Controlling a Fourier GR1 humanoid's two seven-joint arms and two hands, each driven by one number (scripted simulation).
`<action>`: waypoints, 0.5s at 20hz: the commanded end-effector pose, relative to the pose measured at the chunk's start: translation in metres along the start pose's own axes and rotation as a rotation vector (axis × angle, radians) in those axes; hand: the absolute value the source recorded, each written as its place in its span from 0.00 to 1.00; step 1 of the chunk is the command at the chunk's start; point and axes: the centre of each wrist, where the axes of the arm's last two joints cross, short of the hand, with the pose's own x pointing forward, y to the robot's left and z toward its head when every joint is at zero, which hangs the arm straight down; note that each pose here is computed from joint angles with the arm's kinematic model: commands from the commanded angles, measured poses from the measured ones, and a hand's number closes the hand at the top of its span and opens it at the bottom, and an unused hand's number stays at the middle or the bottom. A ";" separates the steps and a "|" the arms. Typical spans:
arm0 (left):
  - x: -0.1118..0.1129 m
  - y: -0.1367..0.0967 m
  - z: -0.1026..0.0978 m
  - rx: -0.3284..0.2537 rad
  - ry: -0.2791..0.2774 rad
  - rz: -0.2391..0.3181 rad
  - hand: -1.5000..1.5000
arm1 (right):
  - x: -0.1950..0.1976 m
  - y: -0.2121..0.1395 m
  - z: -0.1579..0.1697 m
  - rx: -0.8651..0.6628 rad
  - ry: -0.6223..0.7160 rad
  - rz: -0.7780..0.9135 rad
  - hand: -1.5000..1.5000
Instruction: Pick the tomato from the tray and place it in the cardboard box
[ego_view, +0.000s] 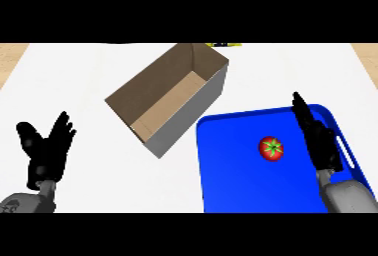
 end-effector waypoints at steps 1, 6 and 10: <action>0.003 0.007 -0.006 0.038 -0.041 -0.095 0.50 | -0.010 -0.004 0.012 -0.035 -0.011 -0.062 0.00; 0.034 0.063 -0.009 0.126 -0.313 -0.423 0.50 | 0.011 -0.008 0.014 -0.210 -0.126 -0.302 0.00; 0.020 0.054 -0.004 0.073 -0.283 -0.430 0.50 | -0.058 -0.011 0.064 -0.064 -0.031 0.469 0.00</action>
